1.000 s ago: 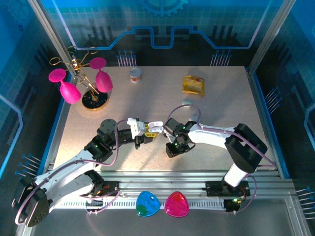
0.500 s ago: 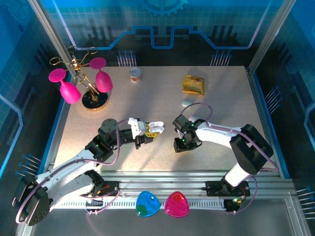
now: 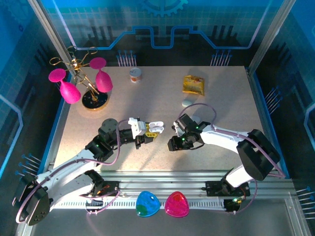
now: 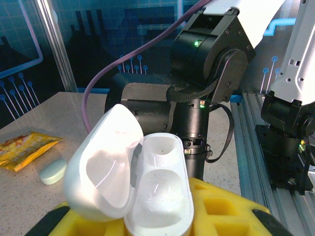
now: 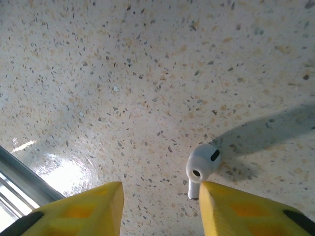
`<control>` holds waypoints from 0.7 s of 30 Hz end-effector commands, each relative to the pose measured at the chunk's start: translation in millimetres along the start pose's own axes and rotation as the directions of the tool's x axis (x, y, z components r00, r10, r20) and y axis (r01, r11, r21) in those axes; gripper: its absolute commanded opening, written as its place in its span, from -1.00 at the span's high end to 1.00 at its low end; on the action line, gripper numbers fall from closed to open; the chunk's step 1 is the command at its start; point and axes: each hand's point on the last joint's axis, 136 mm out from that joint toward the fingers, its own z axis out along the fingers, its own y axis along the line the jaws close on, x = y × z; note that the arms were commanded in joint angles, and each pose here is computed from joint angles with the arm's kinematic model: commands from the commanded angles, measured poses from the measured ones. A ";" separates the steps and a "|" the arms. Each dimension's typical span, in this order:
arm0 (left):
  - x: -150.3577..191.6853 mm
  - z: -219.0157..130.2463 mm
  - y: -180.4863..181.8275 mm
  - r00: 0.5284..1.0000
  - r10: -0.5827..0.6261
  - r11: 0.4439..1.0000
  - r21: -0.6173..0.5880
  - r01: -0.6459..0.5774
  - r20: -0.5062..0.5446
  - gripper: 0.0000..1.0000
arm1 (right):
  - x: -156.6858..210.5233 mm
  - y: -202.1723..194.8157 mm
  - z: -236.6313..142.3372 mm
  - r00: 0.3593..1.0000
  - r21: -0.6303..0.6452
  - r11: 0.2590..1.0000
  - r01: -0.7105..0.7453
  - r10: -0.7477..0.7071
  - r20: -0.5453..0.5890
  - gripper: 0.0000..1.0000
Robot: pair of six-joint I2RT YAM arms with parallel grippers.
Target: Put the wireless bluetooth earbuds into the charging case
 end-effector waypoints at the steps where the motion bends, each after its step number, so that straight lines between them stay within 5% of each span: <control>1: -4.9 -0.9 2.5 1.000 0.028 1.000 -0.013 -0.028 0.013 0.52 | -5.9 -13.2 -7.8 0.999 0.046 0.999 -0.019 0.017 0.032 0.14; 21: -2.4 -0.7 2.9 0.999 0.033 0.999 -0.016 -0.032 0.015 0.50 | -6.2 -20.5 15.3 0.991 0.034 0.993 -0.112 0.114 -0.071 0.44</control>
